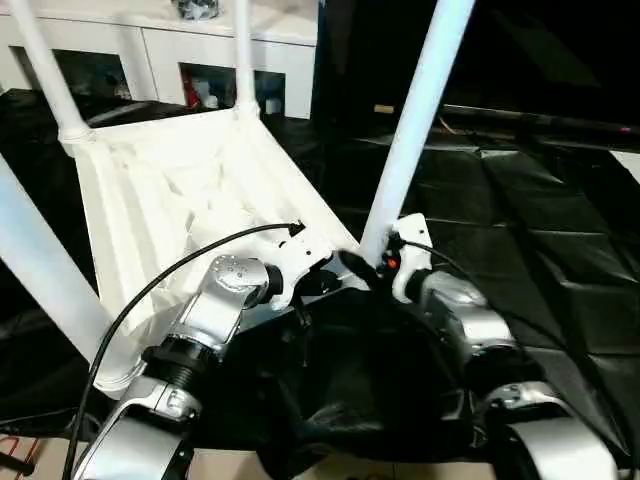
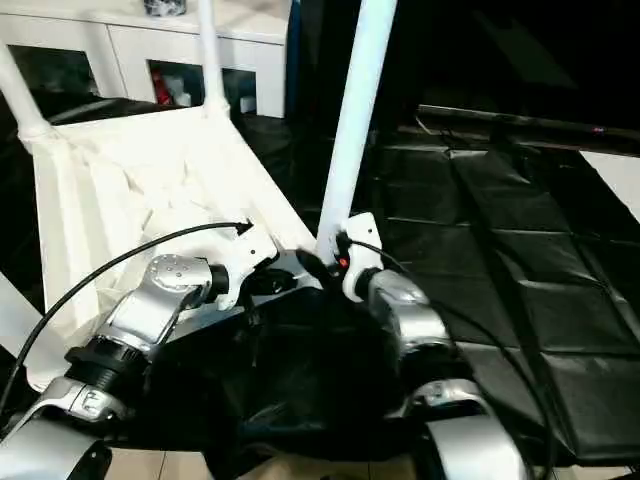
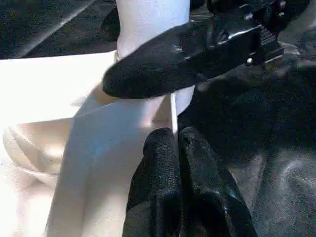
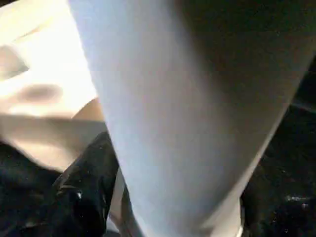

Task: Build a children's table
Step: Rotate leg to tighten

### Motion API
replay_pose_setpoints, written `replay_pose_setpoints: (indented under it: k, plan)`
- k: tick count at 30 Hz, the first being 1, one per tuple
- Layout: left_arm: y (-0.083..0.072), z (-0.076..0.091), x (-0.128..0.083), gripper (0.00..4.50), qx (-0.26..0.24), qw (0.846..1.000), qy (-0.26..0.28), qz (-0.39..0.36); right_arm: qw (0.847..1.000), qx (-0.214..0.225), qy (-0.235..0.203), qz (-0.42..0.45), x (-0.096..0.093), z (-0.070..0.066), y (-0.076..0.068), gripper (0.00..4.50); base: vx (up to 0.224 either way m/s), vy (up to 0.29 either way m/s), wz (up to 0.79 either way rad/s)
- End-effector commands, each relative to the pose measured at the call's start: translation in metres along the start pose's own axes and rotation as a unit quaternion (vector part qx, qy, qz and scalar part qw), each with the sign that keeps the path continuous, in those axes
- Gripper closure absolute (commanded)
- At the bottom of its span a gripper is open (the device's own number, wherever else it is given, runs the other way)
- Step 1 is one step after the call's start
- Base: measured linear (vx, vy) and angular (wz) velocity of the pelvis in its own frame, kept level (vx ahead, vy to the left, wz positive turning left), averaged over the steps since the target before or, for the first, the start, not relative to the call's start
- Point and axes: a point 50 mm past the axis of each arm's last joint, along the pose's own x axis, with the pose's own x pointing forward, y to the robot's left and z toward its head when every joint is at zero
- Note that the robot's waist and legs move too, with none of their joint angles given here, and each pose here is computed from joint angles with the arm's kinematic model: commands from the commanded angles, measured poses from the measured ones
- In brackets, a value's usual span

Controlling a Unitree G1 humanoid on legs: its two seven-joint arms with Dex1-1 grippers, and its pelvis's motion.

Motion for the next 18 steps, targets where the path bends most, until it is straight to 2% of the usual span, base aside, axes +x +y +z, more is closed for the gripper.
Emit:
replay_pose_setpoints:
  k: [1,4,7,10,12,15,17,18]
  plan:
    - [-0.027,0.012,0.015,4.5,0.024,0.993,-0.043,-0.11,0.995,-0.021,0.003,0.101,0.005,0.001,0.019,1.07,0.0,0.0,0.0]
    - [-0.023,0.009,0.008,4.5,0.034,0.99,-0.04,-0.133,0.978,-0.022,0.01,0.207,-0.01,0.003,0.025,1.07,0.0,0.0,0.0]
    - [-0.02,0.008,0.005,4.5,0.04,0.988,-0.039,-0.145,0.966,-0.027,0.024,0.256,-0.019,0.001,0.026,1.07,0.0,0.0,0.0]
    - [-0.013,0.006,-0.001,4.5,0.043,0.986,-0.036,-0.159,0.942,-0.014,0.06,0.331,-0.035,-0.004,0.031,1.07,0.0,0.0,0.0]
    - [-0.011,0.006,-0.002,4.5,0.044,0.985,-0.033,-0.161,0.937,-0.014,0.067,0.342,-0.037,-0.006,0.032,1.07,0.0,0.0,0.0]
    - [-0.008,0.004,-0.003,4.5,0.05,0.985,-0.024,-0.162,0.927,-0.009,0.084,0.365,-0.041,-0.009,0.035,1.41,0.0,0.0,0.0]
    - [-0.006,0.003,-0.003,4.5,0.053,0.985,-0.02,-0.165,0.923,-0.007,0.09,0.375,-0.042,-0.01,0.037,1.45,0.0,0.0,0.0]
    - [-0.005,0.003,-0.004,4.5,0.055,0.984,-0.02,-0.167,0.922,-0.006,0.091,0.377,-0.043,-0.01,0.038,1.68,0.0,0.0,0.0]
